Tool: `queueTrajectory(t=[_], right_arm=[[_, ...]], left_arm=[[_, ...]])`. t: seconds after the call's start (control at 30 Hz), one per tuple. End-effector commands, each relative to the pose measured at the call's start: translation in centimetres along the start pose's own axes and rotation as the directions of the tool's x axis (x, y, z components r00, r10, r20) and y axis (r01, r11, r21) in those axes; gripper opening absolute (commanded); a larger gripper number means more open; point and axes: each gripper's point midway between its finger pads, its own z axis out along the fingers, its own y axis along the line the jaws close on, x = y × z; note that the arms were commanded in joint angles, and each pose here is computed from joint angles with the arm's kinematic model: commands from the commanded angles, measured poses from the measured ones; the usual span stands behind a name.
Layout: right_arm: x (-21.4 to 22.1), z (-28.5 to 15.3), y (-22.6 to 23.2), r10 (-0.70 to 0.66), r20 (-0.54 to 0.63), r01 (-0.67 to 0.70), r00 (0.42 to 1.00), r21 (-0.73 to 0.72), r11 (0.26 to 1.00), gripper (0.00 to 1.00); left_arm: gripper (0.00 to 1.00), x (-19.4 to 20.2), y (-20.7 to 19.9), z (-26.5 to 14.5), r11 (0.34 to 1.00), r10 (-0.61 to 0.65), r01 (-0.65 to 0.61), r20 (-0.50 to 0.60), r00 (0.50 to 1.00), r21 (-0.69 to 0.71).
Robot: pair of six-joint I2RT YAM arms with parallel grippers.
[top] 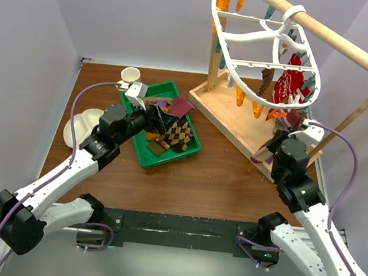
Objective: Remove the socks clipped to the hanger
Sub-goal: Remove the sock from the hanger.
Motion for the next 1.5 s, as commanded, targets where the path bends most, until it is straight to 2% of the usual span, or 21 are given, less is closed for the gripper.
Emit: queueTrajectory(t=[0.0, 0.03, 0.13, 0.3, 0.37, 0.5, 0.73, 0.8, 0.83, 0.97, 1.07, 1.27, 1.47], right_arm=[[-8.2, -2.6, 2.3, 0.056, 0.151, -0.035, 0.987, -0.140, 0.990, 0.00], [-9.2, -3.5, 3.5, 0.070, 0.154, -0.036, 0.986, -0.216, 0.976, 0.00], [-11.6, -5.7, 4.7, 0.090, 0.181, -0.027, 0.979, -0.324, 0.946, 0.00], [-14.5, -8.9, 8.5, 0.078, 0.171, 0.025, 0.982, -0.530, 0.848, 0.00], [-14.4, -9.3, 10.7, 0.064, 0.136, 0.031, 0.989, -0.605, 0.796, 0.00], [-15.2, -9.1, 13.9, 0.053, 0.093, 0.024, 0.994, -0.674, 0.738, 0.00], [-12.9, -6.9, 18.6, -0.026, -0.004, 0.015, 1.000, -0.717, 0.697, 0.00], [-11.1, -6.4, 20.7, -0.079, -0.036, 0.028, 0.996, -0.729, 0.684, 0.00], [-10.7, -6.0, 21.0, -0.099, -0.024, 0.053, 0.995, -0.708, 0.705, 0.00], [-7.3, -7.1, 25.5, -0.167, -0.055, 0.068, 0.984, -0.755, 0.652, 0.00], [-5.6, -7.2, 26.9, -0.217, -0.072, 0.087, 0.973, -0.762, 0.642, 0.00], [-4.2, -6.8, 25.5, -0.215, -0.076, 0.091, 0.974, -0.734, 0.673, 0.00], [-3.6, -8.8, 24.2, -0.231, -0.099, 0.068, 0.968, -0.782, 0.619, 0.00]], left_arm=[[0.83, -2.1, -2.5, -0.4, 0.996, -0.001, -0.003, 0.050, 0.999, 0.093], [0.83, -2.4, -2.6, -0.4, 0.995, -0.001, -0.005, 0.057, 0.998, 0.097], [0.83, -2.8, -3.0, -0.6, 0.994, 0.007, -0.014, 0.064, 0.998, 0.105], [0.82, -3.5, -3.4, -0.7, 0.993, 0.019, -0.027, 0.071, 0.997, 0.116], [0.82, -3.7, -3.5, -0.6, 0.993, 0.024, -0.032, 0.077, 0.997, 0.113], [0.81, -3.9, -3.5, -0.5, 0.993, 0.026, -0.034, 0.078, 0.997, 0.114], [0.80, -3.5, -3.3, 0.0, 0.993, 0.022, -0.029, 0.064, 0.998, 0.114], [0.80, -3.3, -3.3, 0.3, 0.993, 0.020, -0.026, 0.057, 0.998, 0.114], [0.80, -3.3, -3.2, 0.3, 0.993, 0.021, -0.027, 0.057, 0.998, 0.114], [0.80, -3.2, -3.1, 0.7, 0.994, 0.019, -0.025, 0.054, 0.998, 0.110], [0.80, -3.1, -3.1, 1.0, 0.993, 0.015, -0.020, 0.050, 0.999, 0.116], [0.79, -2.4, -3.5, 1.8, 0.989, 0.009, -0.012, 0.025, 1.000, 0.146], [0.79, -0.9, -6.2, 2.5, 0.970, 0.049, -0.046, -0.005, 0.999, 0.239]])
